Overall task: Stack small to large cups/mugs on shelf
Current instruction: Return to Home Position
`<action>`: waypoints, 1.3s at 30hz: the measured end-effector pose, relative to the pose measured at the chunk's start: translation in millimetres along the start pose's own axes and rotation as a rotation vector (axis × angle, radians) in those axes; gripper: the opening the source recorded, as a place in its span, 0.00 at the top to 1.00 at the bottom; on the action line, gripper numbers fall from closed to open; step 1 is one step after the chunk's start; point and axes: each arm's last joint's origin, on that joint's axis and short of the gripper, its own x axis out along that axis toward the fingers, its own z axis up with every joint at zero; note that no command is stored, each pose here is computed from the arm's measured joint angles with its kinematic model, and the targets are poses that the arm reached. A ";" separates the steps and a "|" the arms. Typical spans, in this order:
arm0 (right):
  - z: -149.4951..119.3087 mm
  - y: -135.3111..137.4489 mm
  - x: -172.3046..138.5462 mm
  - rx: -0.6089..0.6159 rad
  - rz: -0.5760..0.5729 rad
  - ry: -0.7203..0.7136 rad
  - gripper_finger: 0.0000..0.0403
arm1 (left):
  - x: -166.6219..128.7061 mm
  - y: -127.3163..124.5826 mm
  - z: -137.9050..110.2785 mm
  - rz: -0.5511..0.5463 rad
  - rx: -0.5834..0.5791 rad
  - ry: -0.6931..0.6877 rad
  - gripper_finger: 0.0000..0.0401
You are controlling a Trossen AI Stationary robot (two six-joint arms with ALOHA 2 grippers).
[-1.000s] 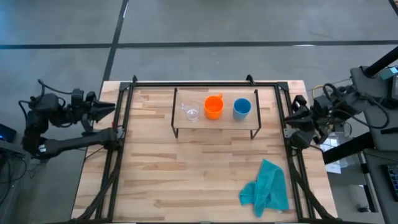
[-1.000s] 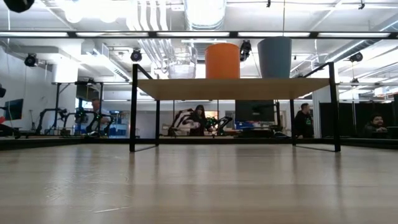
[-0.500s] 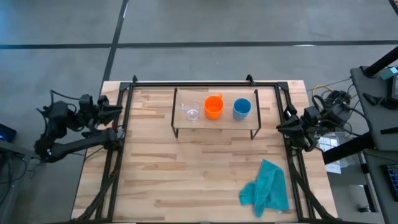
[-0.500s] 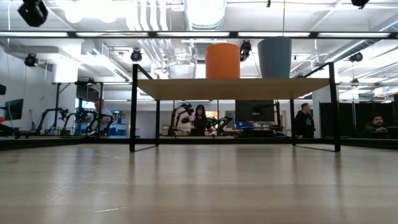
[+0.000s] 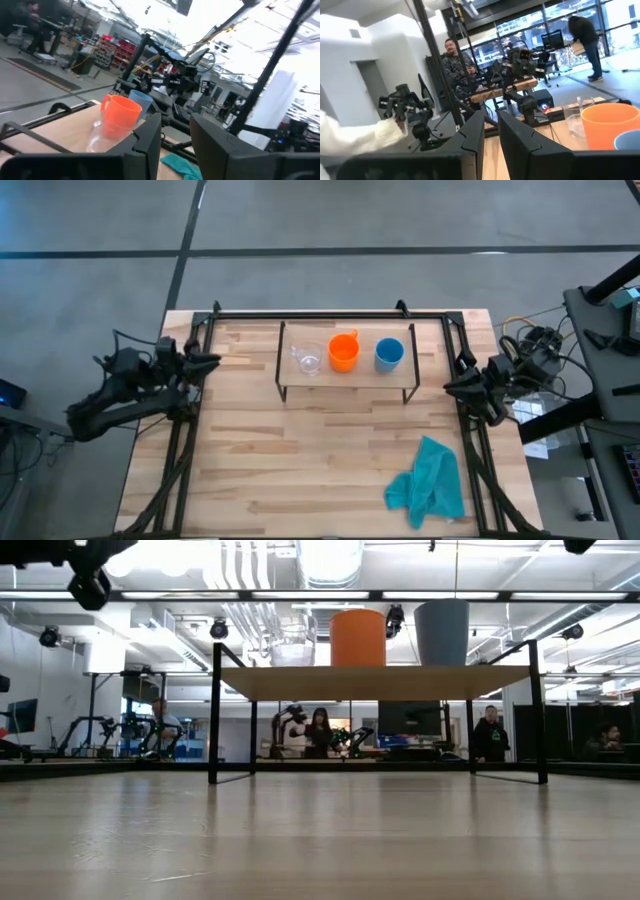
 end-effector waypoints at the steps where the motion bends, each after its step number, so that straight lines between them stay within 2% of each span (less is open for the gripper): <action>1: 0.0 0.3 -0.1 -0.013 0.012 0.002 0.87 | 2.1 1.7 -3.5 -0.017 0.000 0.005 0.78; 6: -0.6 2.1 -0.2 -0.074 0.077 0.012 0.87 | 10.2 10.4 -22.2 -0.094 0.001 0.043 0.78; 11: -3.6 1.4 -0.3 -0.096 0.072 0.040 0.87 | 17.3 21.1 -39.9 -0.104 0.004 0.028 0.78; 20: -16.3 0.0 0.7 -0.093 0.067 0.112 0.87 | 24.5 40.2 -72.9 -0.112 -0.092 0.017 0.78; 28: -54.3 -1.3 7.0 -0.099 0.101 0.174 0.87 | 25.1 44.6 -81.0 -0.143 -0.081 -0.033 0.78; 34: -83.4 1.0 10.7 -0.144 0.272 0.128 0.87 | 25.2 44.7 -81.1 -0.142 -0.081 -0.031 0.78; 39: -104.9 -2.7 10.8 -0.053 0.278 0.162 0.87 | 25.2 44.8 -81.2 -0.142 -0.081 -0.031 0.78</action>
